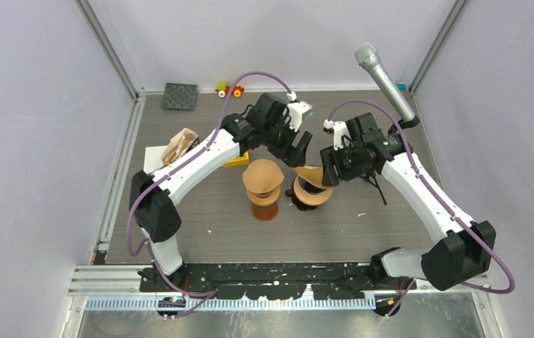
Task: Place the coffee filter in the dripper
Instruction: Place the coffee filter in the coffee dripper.
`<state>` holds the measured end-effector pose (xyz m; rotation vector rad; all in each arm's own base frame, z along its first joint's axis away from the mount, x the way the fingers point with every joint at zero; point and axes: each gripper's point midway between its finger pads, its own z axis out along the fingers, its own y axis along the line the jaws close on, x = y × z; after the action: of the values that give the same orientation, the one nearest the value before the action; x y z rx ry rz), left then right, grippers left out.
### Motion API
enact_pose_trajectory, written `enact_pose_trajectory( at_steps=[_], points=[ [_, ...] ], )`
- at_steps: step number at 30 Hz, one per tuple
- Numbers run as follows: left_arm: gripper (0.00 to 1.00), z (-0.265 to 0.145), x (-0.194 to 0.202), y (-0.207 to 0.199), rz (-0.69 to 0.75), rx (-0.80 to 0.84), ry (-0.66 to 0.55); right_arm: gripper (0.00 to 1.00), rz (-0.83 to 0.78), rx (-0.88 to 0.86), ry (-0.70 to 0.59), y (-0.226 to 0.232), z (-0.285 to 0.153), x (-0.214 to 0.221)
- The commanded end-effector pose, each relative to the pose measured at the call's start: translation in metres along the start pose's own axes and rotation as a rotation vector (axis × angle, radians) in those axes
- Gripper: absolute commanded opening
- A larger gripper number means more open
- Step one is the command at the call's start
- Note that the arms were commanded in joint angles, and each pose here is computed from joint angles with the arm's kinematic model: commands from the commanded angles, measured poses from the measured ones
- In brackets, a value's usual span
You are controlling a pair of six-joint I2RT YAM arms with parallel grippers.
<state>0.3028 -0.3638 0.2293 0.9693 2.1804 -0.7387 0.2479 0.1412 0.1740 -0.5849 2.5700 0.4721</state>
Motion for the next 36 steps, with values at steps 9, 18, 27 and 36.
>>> enact_pose_trajectory(
  at_steps=[9, 18, 27, 36],
  points=[
    [0.79, 0.001, 0.004, -0.013, -0.017, 0.039, 0.039, 0.60, 0.046, -0.007, -0.017, -0.004, 0.007, -0.006],
    [0.80, -0.018, -0.018, -0.011, 0.020, 0.002, -0.058, 0.59, 0.044, -0.005, -0.003, -0.007, 0.011, -0.005],
    [0.80, -0.027, -0.026, -0.026, 0.043, 0.071, -0.120, 0.58, 0.047, -0.028, 0.009, -0.005, 0.014, -0.005],
    [0.80, -0.018, -0.012, -0.027, 0.024, 0.093, -0.083, 0.57, 0.047, -0.041, 0.009, -0.005, 0.018, -0.007]
  ],
)
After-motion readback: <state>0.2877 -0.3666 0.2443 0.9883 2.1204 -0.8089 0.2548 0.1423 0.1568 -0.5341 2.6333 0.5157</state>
